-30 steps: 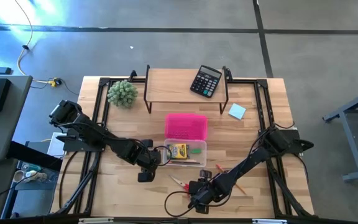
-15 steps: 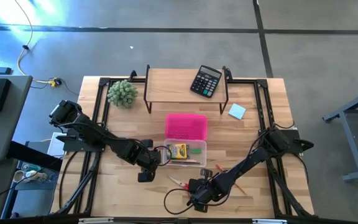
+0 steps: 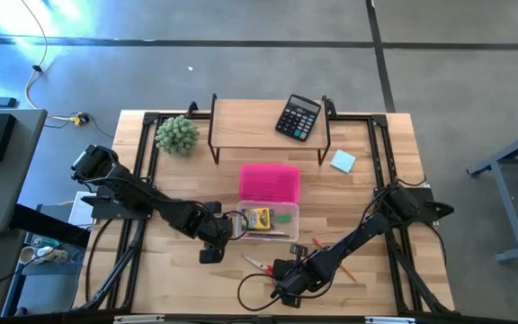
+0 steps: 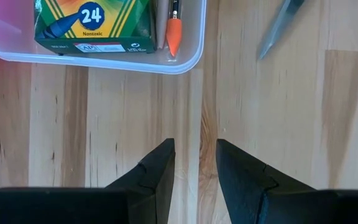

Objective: Pack school essentials
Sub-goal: Put the red scissors into the pink supply box

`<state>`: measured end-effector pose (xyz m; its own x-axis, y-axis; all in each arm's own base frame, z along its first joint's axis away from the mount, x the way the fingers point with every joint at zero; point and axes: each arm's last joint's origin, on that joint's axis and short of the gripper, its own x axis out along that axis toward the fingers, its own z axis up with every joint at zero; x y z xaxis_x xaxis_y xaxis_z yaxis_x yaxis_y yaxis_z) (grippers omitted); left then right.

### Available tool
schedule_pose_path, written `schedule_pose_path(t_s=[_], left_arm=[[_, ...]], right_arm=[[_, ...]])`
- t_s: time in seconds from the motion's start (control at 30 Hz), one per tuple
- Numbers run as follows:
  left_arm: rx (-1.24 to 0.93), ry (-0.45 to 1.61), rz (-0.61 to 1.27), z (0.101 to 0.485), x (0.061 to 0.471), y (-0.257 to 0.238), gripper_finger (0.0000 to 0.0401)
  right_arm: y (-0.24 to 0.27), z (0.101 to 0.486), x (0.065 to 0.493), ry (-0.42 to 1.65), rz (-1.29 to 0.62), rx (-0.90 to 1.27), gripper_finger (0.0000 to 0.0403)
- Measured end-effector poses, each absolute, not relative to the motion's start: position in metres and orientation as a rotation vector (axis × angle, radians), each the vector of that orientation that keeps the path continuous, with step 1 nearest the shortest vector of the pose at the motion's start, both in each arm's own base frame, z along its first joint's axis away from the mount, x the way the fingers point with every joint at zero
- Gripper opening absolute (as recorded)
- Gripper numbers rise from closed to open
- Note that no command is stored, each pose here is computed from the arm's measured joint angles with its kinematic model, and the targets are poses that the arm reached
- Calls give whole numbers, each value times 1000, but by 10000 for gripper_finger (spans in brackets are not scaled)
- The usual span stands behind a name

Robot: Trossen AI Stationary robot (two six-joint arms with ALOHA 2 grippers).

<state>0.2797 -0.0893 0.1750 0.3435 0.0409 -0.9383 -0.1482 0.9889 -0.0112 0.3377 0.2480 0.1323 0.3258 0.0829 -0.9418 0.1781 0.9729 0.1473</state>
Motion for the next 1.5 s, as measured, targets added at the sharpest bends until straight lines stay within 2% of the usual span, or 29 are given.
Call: schedule_pose_path(t_s=[0.7,0.87,1.23,1.5], left_arm=[[-106,1226,115,175,279,-89,106],[-106,1226,115,175,279,-89,106],[-105,1226,115,175,279,-89,106],[-97,1222,111,175,279,-89,106]], right_arm=[[252,149,334,1174,0,180,48],[250,163,332,1125,-18,162,48],[227,202,316,1125,-86,21,48],[189,221,318,1206,-29,-187,48]])
